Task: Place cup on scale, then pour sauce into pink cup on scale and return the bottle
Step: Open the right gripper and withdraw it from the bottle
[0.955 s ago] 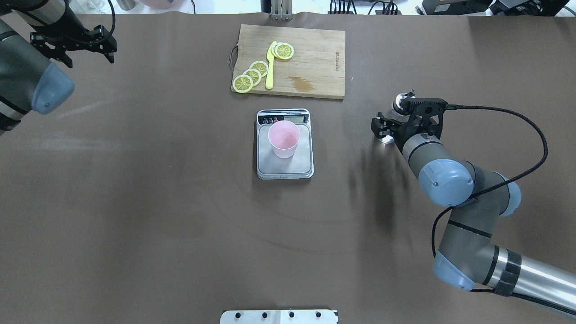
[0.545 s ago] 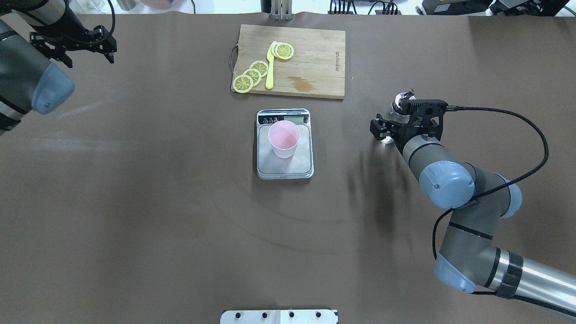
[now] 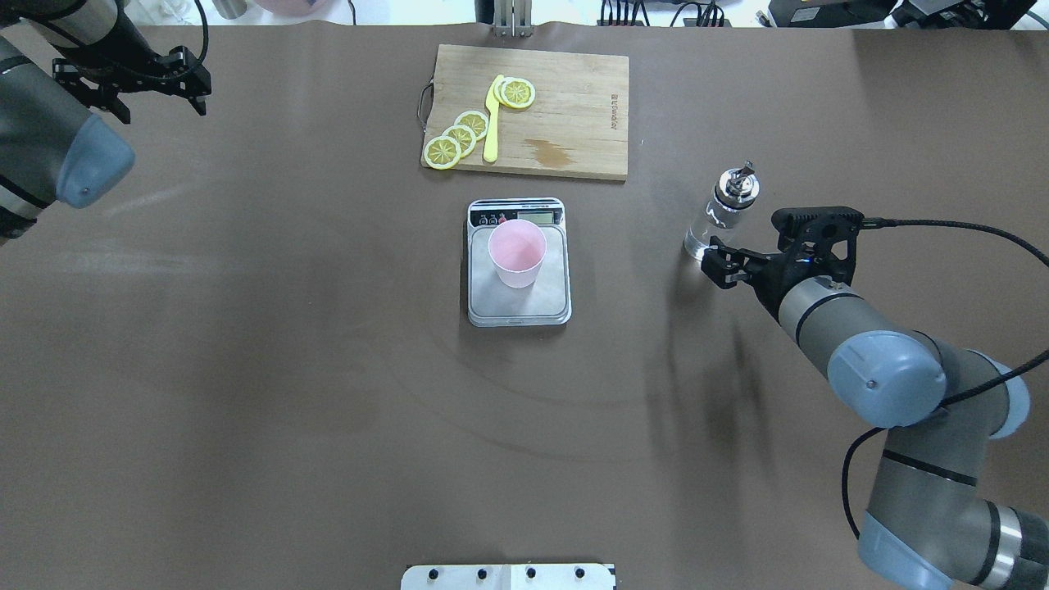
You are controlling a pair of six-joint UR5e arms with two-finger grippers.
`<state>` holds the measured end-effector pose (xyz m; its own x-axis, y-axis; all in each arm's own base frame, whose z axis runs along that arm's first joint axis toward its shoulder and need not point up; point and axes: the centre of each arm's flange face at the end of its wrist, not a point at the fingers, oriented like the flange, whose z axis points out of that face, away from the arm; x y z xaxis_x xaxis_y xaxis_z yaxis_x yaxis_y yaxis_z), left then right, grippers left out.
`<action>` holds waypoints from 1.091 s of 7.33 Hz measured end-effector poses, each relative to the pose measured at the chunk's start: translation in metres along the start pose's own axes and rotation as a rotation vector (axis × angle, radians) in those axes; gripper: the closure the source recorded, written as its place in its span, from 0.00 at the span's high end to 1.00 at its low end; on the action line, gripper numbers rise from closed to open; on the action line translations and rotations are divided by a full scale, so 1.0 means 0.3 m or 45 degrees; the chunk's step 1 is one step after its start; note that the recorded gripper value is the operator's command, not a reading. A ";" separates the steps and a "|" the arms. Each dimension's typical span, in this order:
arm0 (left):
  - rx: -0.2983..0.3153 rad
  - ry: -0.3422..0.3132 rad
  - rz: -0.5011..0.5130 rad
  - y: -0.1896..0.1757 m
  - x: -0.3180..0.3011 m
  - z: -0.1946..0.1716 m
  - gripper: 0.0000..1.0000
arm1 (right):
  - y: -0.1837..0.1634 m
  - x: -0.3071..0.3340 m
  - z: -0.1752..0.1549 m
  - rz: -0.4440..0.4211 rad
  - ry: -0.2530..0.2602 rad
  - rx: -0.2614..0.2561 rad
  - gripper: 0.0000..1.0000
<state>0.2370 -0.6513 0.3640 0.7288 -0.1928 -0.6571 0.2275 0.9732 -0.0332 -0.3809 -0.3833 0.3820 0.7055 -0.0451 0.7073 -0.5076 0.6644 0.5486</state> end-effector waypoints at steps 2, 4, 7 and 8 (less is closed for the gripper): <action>0.005 0.002 0.009 0.001 0.001 -0.003 0.99 | -0.129 -0.005 -0.163 0.010 -0.018 -0.164 1.00; 0.010 0.003 0.016 0.001 0.003 -0.009 0.99 | -0.437 0.071 -0.192 -0.021 0.031 -0.360 1.00; 0.043 0.011 0.117 0.000 -0.070 -0.061 0.99 | -0.817 0.419 -0.092 -0.203 0.142 -0.639 1.00; 0.054 -0.015 0.232 -0.027 -0.186 -0.079 0.99 | -0.851 0.588 -0.012 -0.180 0.168 -0.747 1.00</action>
<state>0.1793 -0.6453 0.3829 0.7678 -0.0151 -0.6405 0.1174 0.9861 0.1175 -0.1250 -0.5580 0.3652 0.8204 -0.0946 0.5640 -0.0748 0.9600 0.2698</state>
